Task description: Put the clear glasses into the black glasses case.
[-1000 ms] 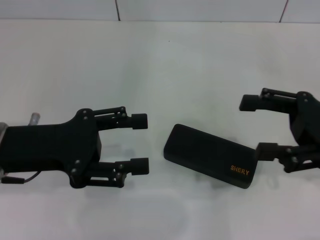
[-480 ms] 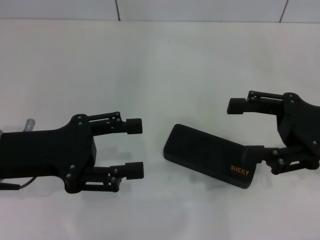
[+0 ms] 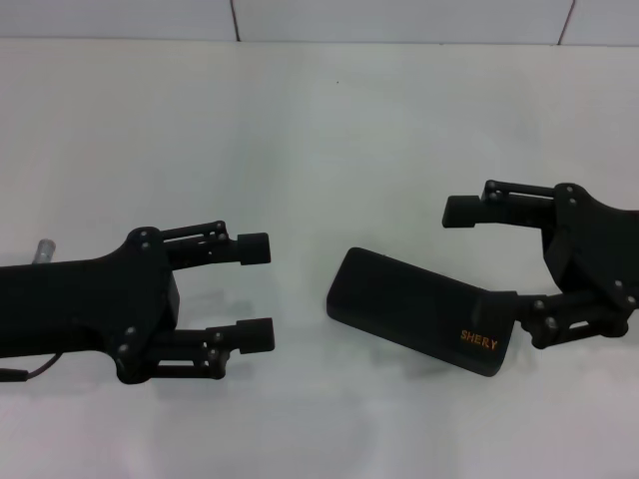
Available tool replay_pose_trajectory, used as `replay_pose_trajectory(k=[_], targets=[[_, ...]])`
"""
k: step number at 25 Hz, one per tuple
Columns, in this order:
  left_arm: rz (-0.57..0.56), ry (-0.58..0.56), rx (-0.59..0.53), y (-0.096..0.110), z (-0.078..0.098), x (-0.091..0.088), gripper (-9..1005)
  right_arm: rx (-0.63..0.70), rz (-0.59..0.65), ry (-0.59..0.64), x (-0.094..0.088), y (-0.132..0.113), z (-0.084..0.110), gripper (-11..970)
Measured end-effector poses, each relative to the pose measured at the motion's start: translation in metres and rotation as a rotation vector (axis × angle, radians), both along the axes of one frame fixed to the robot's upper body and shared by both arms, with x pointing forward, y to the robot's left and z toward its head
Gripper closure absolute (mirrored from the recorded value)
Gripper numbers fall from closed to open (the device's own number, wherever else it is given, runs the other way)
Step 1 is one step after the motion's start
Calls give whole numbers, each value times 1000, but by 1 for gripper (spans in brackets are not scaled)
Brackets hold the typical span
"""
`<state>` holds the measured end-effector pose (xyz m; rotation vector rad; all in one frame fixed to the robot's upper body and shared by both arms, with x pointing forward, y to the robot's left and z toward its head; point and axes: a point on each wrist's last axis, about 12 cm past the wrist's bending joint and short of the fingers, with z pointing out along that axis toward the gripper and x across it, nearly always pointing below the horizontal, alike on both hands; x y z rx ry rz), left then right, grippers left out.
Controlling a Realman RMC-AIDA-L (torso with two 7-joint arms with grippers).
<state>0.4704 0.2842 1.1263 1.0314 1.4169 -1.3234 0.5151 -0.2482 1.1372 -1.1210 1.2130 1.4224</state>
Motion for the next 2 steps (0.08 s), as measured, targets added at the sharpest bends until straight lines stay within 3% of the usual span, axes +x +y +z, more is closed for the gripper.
replay_pose_trajectory(k=[2], targets=[[0,0,-1,0,0,0,203,-3,-3,-1,1,1,0,92]])
